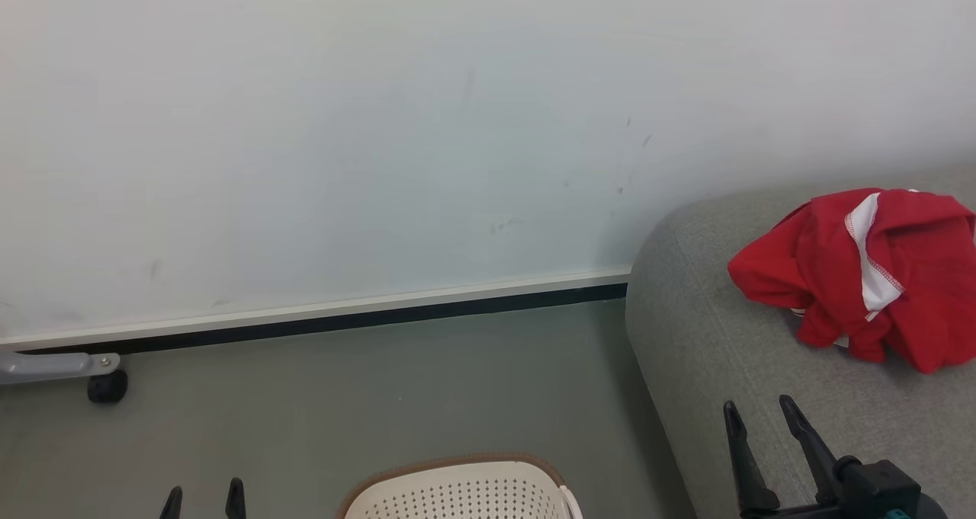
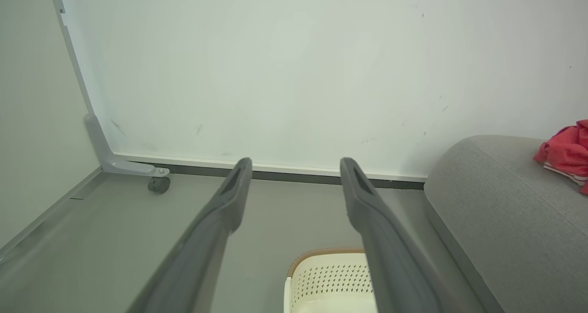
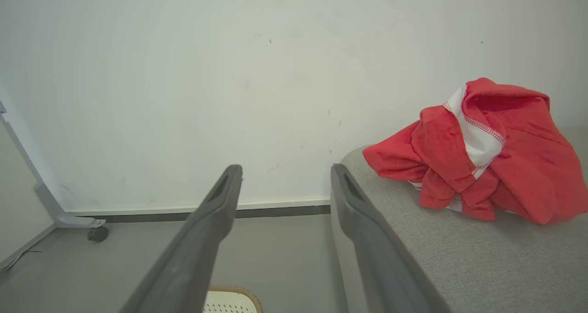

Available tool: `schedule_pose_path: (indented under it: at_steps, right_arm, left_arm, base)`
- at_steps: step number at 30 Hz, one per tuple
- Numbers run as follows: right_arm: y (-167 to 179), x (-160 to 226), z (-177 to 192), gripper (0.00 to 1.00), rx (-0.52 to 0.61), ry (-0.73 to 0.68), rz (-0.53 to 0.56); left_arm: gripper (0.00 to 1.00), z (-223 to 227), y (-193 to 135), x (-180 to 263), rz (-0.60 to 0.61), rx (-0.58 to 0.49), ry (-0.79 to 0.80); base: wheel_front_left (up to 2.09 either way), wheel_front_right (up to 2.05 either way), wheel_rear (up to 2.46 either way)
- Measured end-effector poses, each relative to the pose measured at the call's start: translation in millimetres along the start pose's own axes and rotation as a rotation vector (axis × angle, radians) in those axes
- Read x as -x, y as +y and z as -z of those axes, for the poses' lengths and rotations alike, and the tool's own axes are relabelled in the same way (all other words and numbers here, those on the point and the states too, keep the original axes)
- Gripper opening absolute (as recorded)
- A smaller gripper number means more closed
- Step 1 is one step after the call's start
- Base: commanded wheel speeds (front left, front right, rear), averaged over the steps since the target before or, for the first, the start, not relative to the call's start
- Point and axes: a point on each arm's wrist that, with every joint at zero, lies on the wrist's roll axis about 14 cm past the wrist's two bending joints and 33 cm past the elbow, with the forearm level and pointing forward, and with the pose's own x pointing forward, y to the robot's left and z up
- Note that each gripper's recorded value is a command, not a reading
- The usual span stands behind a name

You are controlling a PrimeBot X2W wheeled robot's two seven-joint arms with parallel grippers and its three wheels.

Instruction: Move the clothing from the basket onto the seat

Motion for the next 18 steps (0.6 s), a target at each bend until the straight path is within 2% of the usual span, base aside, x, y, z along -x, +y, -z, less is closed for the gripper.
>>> schedule_pose_path:
  at_steps: [18]
  right_arm:
    - [-2.0,-1.5,-5.3,1.00,0.005,-0.020,0.016]
  left_arm:
    - [1.00,-5.1,2.8,2.1,-0.009,-0.031,-0.020]
  base:
    - [0.00,0.00,0.00]
